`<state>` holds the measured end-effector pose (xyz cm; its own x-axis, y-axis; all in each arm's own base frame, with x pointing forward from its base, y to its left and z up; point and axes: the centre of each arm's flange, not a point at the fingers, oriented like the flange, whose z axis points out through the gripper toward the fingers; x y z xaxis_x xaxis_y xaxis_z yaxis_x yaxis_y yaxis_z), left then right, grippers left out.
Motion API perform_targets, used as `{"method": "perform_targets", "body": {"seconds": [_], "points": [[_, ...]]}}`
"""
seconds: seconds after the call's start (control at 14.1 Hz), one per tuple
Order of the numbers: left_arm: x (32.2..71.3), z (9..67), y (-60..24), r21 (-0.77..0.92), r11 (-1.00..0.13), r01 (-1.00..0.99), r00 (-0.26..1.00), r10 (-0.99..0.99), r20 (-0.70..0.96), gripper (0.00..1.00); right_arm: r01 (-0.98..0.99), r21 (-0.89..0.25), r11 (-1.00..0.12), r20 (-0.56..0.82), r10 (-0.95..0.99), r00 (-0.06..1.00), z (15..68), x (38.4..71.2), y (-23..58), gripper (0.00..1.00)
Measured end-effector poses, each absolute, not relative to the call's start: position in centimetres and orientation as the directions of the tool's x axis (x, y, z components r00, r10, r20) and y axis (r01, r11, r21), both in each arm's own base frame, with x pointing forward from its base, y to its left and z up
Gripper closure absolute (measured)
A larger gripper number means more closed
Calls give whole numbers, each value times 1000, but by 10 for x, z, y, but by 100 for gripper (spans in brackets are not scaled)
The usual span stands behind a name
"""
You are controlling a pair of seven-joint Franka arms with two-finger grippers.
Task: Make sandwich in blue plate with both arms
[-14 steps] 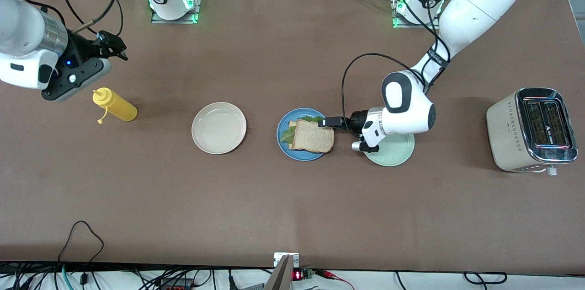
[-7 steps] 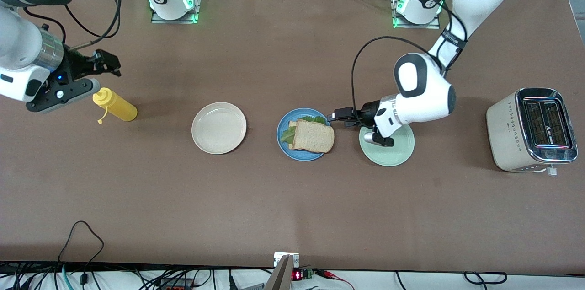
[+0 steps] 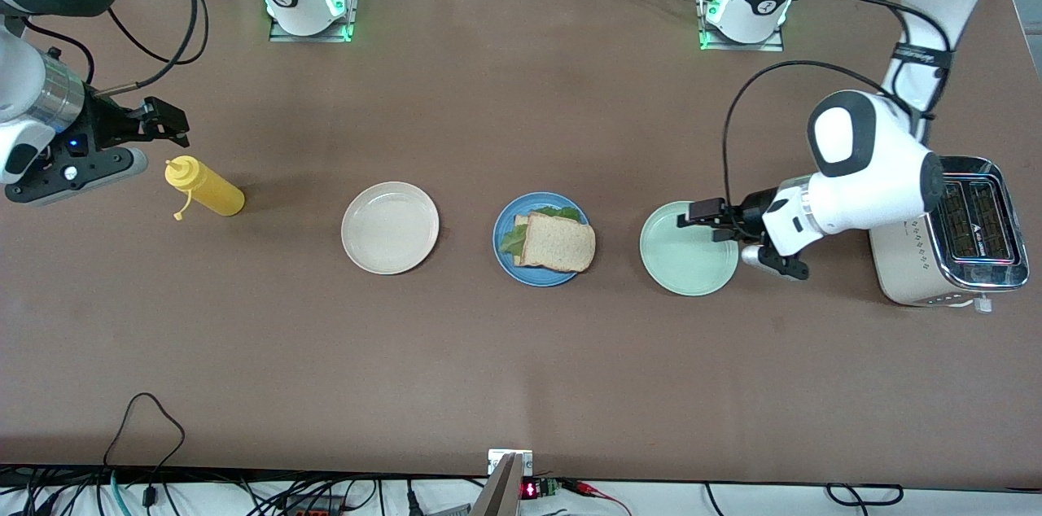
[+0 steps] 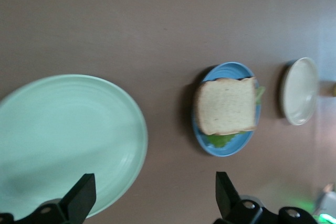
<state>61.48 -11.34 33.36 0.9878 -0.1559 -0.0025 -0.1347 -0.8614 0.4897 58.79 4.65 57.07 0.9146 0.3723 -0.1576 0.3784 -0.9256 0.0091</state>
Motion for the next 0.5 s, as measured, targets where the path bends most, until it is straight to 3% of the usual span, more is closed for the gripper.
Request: {"method": "perform_targets", "body": {"seconds": [0.14, 0.5], "points": [[628, 367, -98, 340, -924, -174, 981, -192, -18, 0, 341, -39, -939, -133, 343, 930, 581, 582, 51, 0], [653, 469, -22, 87, -989, -120, 993, -120, 13, 0, 258, -30, -966, -125, 259, 958, 603, 566, 68, 0]]}}
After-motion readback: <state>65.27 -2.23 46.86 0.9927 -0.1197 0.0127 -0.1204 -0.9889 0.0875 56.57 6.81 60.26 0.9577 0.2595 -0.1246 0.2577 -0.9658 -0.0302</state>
